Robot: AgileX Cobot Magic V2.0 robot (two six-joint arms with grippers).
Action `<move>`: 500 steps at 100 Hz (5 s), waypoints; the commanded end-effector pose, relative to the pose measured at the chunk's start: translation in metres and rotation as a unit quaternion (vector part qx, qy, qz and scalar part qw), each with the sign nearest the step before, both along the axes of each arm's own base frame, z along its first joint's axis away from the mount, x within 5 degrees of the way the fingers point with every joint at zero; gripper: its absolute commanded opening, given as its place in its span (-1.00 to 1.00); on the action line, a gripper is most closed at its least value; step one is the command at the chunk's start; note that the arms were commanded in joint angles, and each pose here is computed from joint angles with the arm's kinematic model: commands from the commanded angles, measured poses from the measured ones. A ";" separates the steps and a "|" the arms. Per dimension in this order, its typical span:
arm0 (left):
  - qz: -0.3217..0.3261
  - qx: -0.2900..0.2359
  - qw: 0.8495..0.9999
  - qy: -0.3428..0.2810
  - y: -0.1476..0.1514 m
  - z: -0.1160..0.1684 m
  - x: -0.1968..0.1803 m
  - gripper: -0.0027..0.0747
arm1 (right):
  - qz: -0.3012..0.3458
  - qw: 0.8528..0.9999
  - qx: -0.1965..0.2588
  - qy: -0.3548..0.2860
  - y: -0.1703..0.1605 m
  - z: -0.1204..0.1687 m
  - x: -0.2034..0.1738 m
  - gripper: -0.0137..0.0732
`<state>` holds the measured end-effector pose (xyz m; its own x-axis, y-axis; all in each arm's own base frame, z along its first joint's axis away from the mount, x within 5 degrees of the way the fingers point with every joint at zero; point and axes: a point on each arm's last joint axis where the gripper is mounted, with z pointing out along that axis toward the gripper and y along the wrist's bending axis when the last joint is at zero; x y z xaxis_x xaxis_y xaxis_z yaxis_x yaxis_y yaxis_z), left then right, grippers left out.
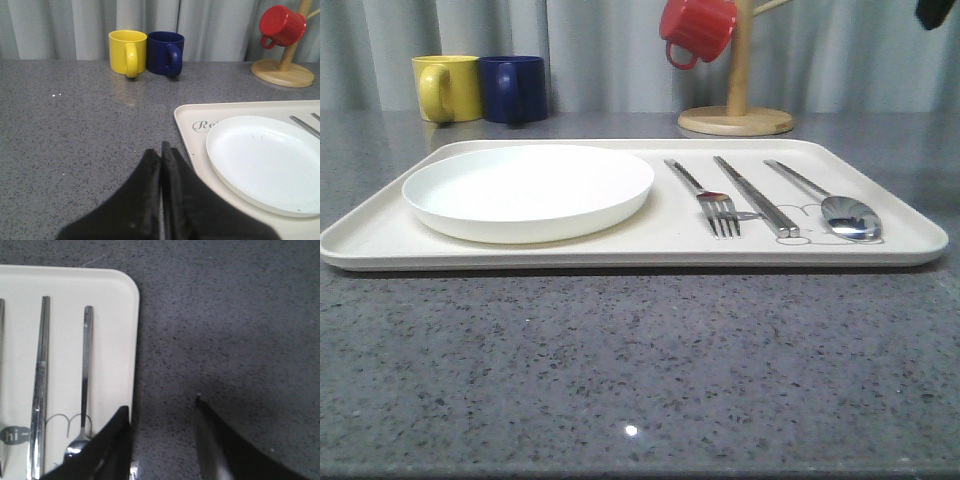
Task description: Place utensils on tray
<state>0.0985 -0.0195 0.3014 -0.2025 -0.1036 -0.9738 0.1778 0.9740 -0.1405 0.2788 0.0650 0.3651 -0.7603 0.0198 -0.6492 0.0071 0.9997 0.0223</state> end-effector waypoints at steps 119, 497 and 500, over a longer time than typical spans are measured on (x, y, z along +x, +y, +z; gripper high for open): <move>0.013 -0.007 0.999 -0.045 0.002 0.015 0.001 -0.98 | 0.023 0.941 0.011 -0.337 -0.066 -0.047 -0.218 -0.84; 0.049 0.040 0.989 -0.132 0.014 -0.047 -0.048 -0.98 | -0.024 0.875 0.014 -0.484 -0.066 -0.154 -0.224 -0.84; 0.050 0.042 0.989 -0.134 0.015 -0.051 -0.049 -0.98 | -0.024 0.875 0.014 -0.484 -0.066 -0.154 -0.224 -0.84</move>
